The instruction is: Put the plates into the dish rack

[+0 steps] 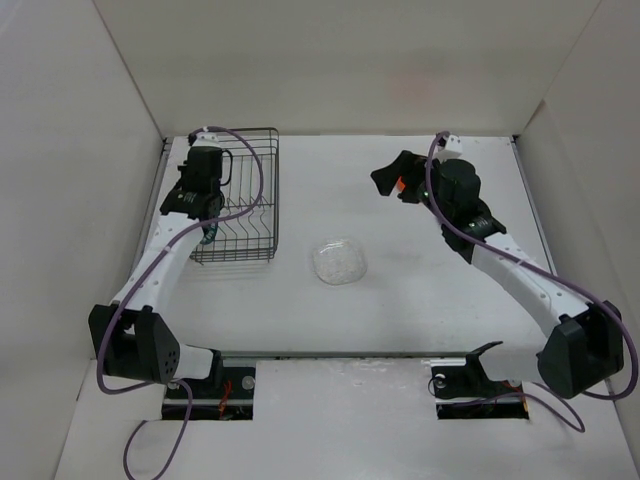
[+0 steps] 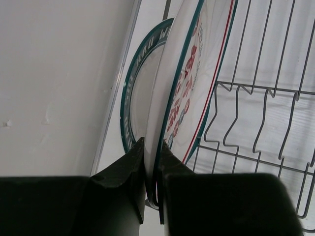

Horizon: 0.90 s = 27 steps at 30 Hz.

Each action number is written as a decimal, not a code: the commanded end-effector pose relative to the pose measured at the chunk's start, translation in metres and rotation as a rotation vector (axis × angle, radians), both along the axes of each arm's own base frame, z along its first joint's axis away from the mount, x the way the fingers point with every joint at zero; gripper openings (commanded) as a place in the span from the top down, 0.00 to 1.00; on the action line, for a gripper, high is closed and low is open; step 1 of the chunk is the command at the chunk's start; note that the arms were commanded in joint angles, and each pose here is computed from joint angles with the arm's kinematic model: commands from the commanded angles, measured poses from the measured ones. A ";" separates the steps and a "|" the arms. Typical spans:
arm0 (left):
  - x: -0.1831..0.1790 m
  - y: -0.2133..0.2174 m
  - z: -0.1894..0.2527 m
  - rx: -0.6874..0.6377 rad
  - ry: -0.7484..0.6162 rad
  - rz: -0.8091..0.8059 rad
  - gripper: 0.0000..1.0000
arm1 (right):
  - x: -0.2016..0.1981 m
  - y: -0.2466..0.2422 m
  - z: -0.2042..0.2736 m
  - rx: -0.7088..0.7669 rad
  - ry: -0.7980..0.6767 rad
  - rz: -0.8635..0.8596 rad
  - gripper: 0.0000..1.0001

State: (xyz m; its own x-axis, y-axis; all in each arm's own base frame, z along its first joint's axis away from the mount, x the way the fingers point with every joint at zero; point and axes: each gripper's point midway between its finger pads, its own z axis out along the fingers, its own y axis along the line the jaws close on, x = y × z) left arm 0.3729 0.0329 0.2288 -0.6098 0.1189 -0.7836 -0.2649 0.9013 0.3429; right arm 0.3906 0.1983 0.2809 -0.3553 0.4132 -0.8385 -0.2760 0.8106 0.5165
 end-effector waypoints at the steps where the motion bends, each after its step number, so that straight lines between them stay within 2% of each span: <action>1: 0.006 0.000 0.018 -0.032 -0.102 0.025 1.00 | -0.003 -0.006 0.022 0.014 -0.065 0.002 0.00; 14: -0.007 0.001 -0.004 -0.048 -0.055 0.044 1.00 | -0.004 -0.009 0.026 0.018 -0.073 0.001 0.00; 23: -0.015 0.002 -0.019 -0.076 -0.020 0.033 0.84 | 0.001 -0.004 0.011 0.024 -0.031 0.008 0.00; 24: -0.015 0.000 -0.020 -0.083 -0.019 0.025 0.81 | 0.001 -0.004 0.011 0.024 -0.031 0.008 0.00; 26: -0.013 -0.005 -0.022 -0.102 -0.015 0.001 0.67 | 0.003 -0.005 0.002 0.015 -0.012 -0.002 0.00; 27: -0.012 -0.005 -0.018 -0.103 -0.024 0.001 0.67 | 0.004 -0.005 -0.005 0.007 0.008 -0.002 0.00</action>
